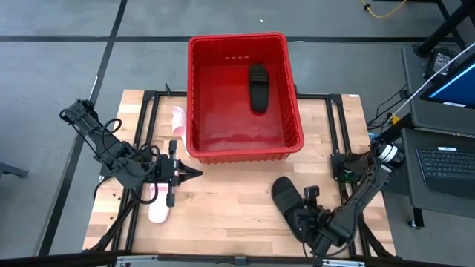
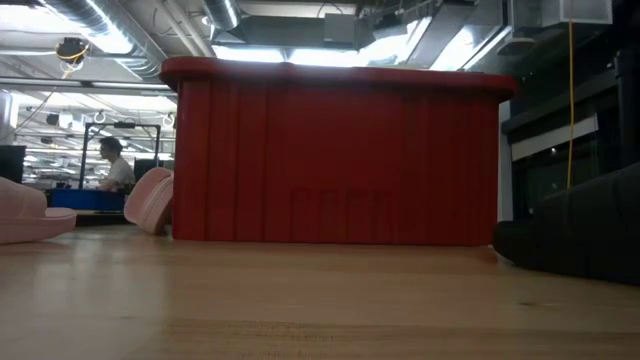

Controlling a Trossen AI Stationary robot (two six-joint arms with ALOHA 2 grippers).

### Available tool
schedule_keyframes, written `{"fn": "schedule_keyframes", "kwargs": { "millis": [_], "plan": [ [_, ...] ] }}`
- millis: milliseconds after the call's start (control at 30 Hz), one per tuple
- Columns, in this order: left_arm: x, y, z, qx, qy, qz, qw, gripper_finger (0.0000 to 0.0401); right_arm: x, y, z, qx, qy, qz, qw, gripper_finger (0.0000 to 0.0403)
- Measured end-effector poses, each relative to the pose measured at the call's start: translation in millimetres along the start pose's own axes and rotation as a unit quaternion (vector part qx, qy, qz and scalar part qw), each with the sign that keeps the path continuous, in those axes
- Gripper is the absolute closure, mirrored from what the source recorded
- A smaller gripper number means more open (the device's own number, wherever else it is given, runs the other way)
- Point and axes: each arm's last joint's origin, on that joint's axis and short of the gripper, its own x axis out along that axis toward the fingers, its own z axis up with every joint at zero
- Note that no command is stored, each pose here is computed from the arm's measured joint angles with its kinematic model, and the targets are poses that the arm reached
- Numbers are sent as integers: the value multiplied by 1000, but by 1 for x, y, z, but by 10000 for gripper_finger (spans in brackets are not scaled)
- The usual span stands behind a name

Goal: Pick and place slides into bin
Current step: Put the black slide in the red bin

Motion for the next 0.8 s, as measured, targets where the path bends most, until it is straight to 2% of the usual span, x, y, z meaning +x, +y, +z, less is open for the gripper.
{"fn": "schedule_keyframes", "kwargs": {
  "millis": [500, 600, 733, 800],
  "plan": [
    [0, 0, 0, -12, 0, 0, 1000, 400, 8, -9, 6, 25, -2, -22, 999, 277],
    [0, 0, 0, -11, 0, 0, 1000, 400, 9, -9, 8, 30, -4, -20, 999, 303],
    [0, 0, 0, -11, 0, 0, 1000, 400, 9, -8, 8, 31, -6, -18, 999, 370],
    [0, 0, 0, -11, 0, 0, 1000, 400, 9, -8, 8, 31, -6, -17, 999, 389]
  ]
}}
